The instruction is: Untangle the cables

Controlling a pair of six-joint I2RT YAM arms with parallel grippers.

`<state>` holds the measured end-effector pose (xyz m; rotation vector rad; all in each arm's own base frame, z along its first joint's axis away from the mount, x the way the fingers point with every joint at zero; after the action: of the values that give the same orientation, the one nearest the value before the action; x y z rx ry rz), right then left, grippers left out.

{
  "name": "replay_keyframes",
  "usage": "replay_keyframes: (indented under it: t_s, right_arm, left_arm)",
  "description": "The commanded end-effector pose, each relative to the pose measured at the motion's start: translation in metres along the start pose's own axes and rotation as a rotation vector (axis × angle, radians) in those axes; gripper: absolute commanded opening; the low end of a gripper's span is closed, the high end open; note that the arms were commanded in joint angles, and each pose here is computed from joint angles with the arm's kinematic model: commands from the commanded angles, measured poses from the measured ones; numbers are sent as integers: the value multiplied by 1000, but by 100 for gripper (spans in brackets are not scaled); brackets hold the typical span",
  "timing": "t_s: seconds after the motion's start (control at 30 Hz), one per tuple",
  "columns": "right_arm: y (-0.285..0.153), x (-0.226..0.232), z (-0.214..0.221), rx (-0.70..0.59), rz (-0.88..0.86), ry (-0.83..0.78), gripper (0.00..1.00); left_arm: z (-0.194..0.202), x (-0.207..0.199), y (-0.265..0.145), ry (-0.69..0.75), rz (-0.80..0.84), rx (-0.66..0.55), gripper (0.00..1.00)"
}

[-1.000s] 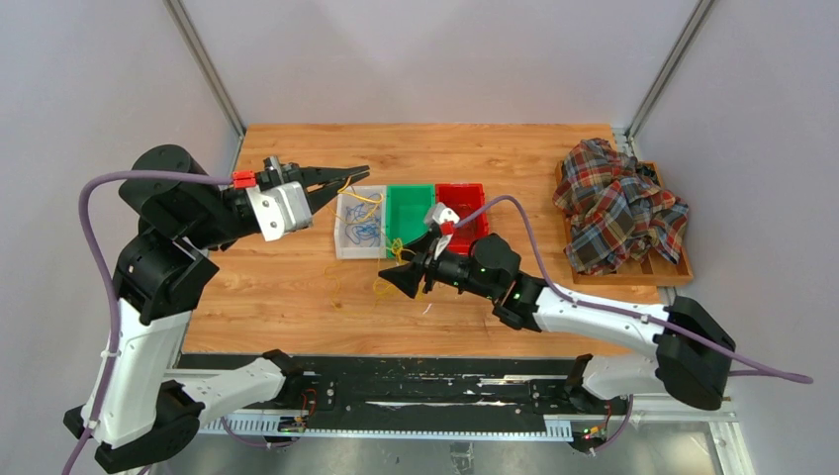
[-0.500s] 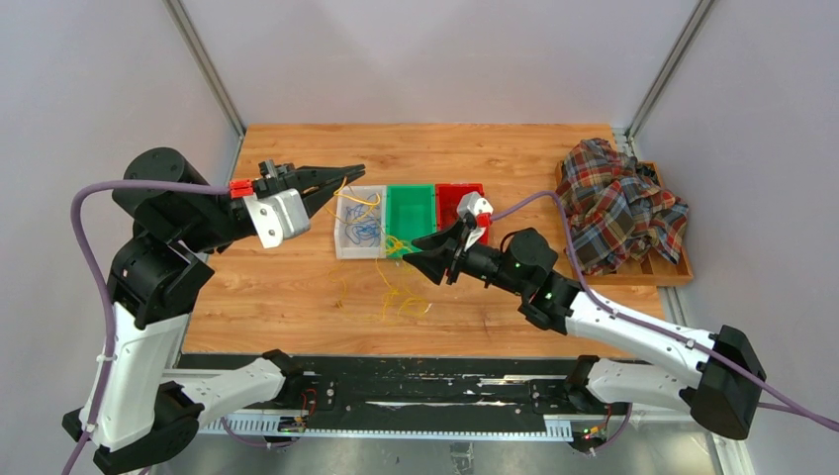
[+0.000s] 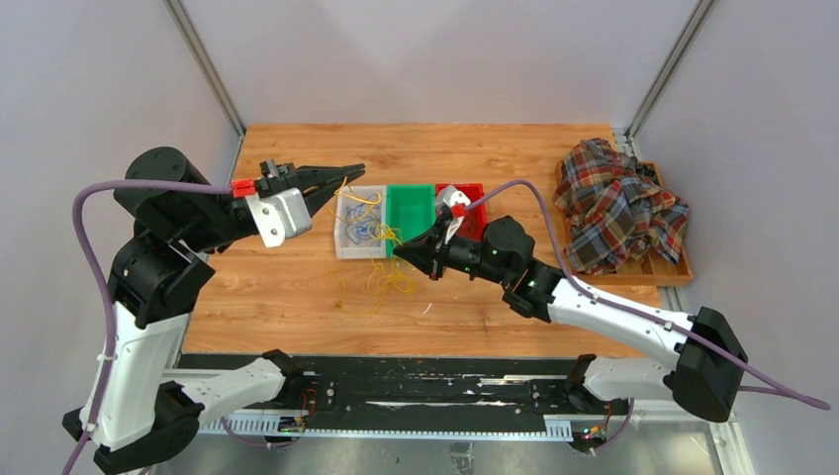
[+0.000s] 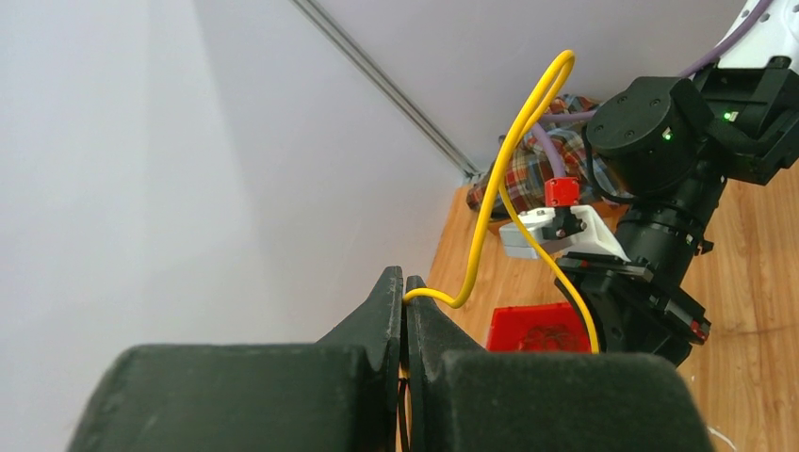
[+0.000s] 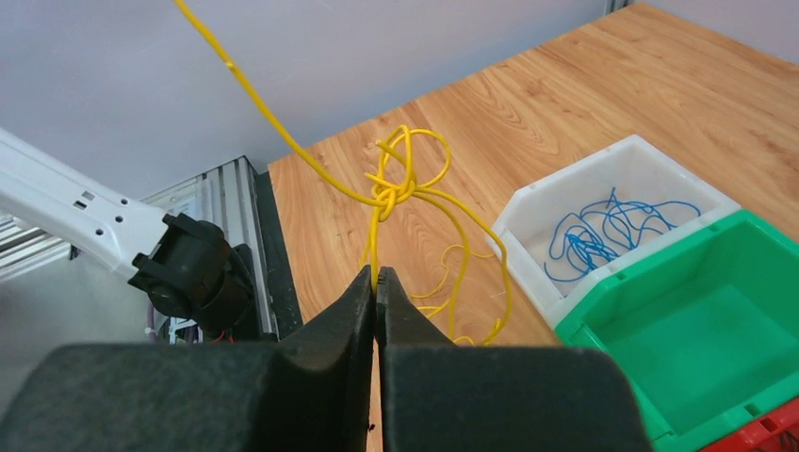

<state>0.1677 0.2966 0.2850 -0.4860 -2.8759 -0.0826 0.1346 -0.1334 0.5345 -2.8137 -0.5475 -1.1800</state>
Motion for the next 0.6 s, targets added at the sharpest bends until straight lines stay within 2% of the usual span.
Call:
replay_keyframes:
  t_s: [0.0,0.17,0.33,0.47,0.57]
  right_arm:
    - [-9,-9,-18,-42,98,-9,1]
    - [-37,-19,-4,-54,172,52,1]
    - [-60,-20,23,6,196,83,1]
    - [-68,-17,38,63,179,101,1]
    - [-62,-13,37,76,124,117,1]
  left_arm:
    - [-12,3,-9,45,-32,-22,0]
    - [-5,5,-11,79,-64,26,1]
    - [-2,20,-15,114,-177,89,0]
    - [-9,30,-16,106,-265,47,1]
    - [-15,28,-12,45,-244,-2,1]
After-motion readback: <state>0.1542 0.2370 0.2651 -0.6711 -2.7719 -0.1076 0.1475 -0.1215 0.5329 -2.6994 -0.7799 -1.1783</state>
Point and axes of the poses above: each gripper's point midway between its finger pads, its own y axis out along the fingers, its own x axis along the line the jaws close on, z = x × y, the point moved 8 cm from there along -y, back along the fingers, and after that the axes turned 1 degree about y, right-handed, at the moved point
